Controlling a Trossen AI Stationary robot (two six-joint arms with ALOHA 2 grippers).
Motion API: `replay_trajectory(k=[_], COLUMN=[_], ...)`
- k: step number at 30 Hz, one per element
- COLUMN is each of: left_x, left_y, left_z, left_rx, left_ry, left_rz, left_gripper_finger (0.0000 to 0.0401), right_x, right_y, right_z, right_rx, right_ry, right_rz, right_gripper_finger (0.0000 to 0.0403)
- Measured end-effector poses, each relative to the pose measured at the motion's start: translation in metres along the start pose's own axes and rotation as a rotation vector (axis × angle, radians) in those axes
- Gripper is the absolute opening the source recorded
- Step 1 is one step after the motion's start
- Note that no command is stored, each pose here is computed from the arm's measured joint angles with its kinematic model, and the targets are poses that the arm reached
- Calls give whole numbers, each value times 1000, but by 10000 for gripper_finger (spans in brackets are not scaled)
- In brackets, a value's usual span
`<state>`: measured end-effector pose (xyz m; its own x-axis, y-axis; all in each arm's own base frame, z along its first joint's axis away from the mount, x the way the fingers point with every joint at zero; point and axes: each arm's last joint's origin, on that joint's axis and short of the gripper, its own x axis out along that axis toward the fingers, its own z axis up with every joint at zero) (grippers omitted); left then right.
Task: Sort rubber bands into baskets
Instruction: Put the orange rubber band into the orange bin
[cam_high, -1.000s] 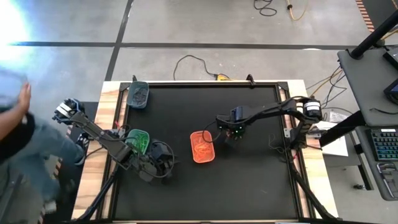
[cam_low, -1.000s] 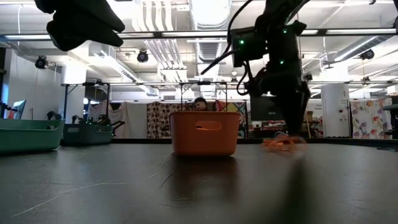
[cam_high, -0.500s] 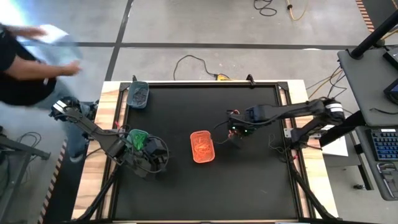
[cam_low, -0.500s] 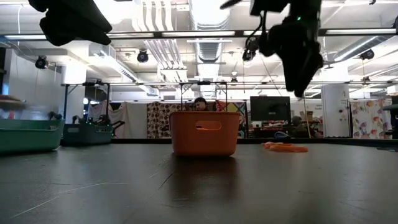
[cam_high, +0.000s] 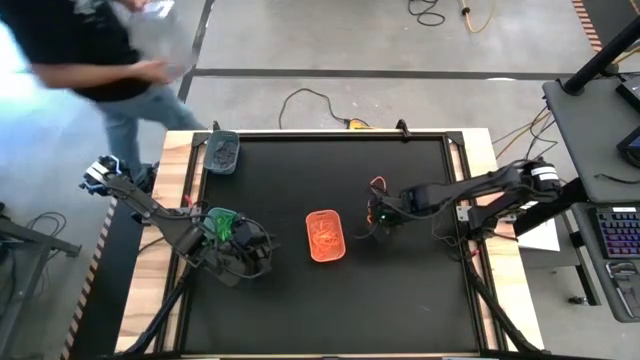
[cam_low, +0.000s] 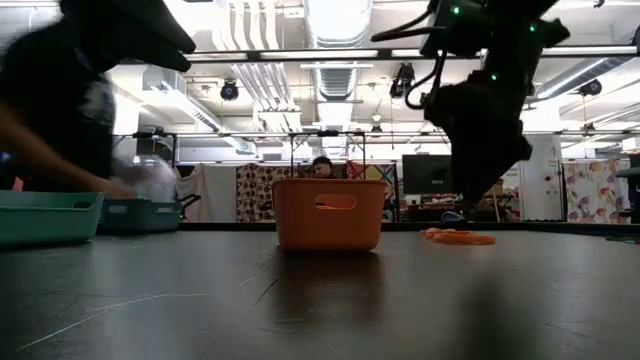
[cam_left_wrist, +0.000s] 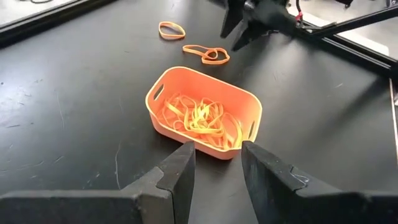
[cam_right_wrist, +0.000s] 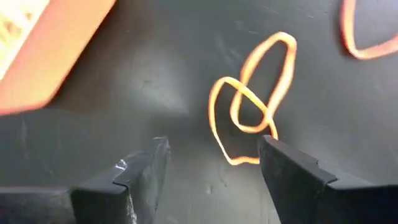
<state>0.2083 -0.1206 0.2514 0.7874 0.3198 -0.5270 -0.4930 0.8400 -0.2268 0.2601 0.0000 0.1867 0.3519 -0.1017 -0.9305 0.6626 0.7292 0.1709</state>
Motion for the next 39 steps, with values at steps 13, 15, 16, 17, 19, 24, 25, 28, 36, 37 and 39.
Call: replay_trajectory(k=[13, 15, 16, 17, 19, 24, 25, 28, 36, 37, 39], left_x=[0, 2, 3, 4, 9, 20, 22, 26, 33, 33, 32], left_y=[5, 6, 7, 8, 11, 20, 21, 26, 37, 38, 39], left_z=[7, 8, 9, 11, 15, 23, 25, 29, 34, 33, 32], left_rx=[0, -9, -34, -68, -120, -107, -103, -96, -84, -53, 38], left_ry=[1, -2, -4, -7, -1, 29, 26, 16, 21, 32, 60], left_rz=[-2, 9, 14, 19, 24, 45, 52, 79, 144, 150, 148], left_gripper_finger=[117, 117, 117, 117, 116, 116, 116, 116, 116, 116, 115], right_x=[26, 27, 28, 29, 30, 33, 35, 41, 64, 65, 64], right_y=[-12, -16, -17, -19, -22, -33, -34, -37, -39, -39, -37], right_z=[10, 14, 16, 17, 19, 26, 27, 28, 25, 26, 29], right_rx=[-24, -3, 8, 17, 55, 142, 149, 155, 131, 117, 79], right_ry=[-122, -114, -103, -87, -57, -28, -26, -10, 44, 51, 53], right_rz=[-185, -182, -176, -168, -157, -141, -146, -163, -221, -226, -226], right_gripper_finger=[182, 181, 181, 181, 184, 191, 191, 181, 99, 82, 43])
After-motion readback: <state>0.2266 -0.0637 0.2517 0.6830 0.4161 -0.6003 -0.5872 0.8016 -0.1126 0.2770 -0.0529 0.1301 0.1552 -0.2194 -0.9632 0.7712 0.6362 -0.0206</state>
